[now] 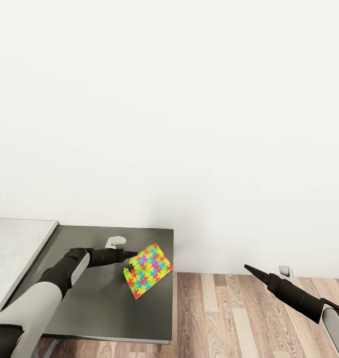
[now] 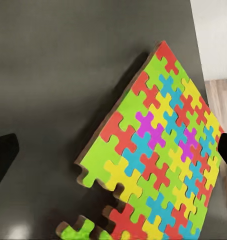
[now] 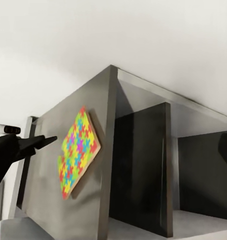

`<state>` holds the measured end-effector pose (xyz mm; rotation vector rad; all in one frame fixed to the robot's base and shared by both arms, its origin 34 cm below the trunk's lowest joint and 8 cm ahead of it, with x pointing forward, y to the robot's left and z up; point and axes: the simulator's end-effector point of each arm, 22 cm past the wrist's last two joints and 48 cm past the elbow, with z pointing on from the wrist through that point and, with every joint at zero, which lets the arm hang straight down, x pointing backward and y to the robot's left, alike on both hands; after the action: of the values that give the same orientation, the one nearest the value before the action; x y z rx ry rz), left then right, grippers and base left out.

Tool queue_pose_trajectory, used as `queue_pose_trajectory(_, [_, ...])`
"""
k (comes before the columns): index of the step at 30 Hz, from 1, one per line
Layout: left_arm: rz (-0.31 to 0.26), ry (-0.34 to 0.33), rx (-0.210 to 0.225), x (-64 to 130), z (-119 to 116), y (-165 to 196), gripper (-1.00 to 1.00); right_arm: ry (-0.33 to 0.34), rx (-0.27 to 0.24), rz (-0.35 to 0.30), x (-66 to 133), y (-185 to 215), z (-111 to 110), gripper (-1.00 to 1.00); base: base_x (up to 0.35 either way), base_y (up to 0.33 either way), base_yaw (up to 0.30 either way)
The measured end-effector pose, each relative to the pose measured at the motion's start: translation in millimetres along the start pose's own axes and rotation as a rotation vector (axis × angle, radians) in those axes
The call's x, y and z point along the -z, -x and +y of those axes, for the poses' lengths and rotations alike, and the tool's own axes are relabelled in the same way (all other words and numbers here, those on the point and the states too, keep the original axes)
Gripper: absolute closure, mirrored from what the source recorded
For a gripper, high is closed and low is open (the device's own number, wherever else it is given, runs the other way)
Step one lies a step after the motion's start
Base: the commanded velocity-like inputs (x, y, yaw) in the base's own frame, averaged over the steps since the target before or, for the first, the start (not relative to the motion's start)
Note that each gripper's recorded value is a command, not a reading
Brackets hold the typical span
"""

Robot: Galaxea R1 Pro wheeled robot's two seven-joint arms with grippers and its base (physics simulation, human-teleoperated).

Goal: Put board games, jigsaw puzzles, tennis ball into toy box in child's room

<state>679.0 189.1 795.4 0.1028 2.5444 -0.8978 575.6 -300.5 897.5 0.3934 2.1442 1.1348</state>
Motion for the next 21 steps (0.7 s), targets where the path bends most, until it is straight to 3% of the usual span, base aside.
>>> queue_pose_trajectory(10, [0.045,-0.016,0.023,-6.1,-11,-10,-1.00,0.016,0.020,-0.007,-0.4,5,9,-1.00,0.000,0.000,0.000])
queue_pose_trajectory(21, [0.056,-0.045,0.029,-14.4,-27,-12,-1.00,0.018,0.024,-0.008,-0.5,6,10,-1.00,0.000,0.000,0.000])
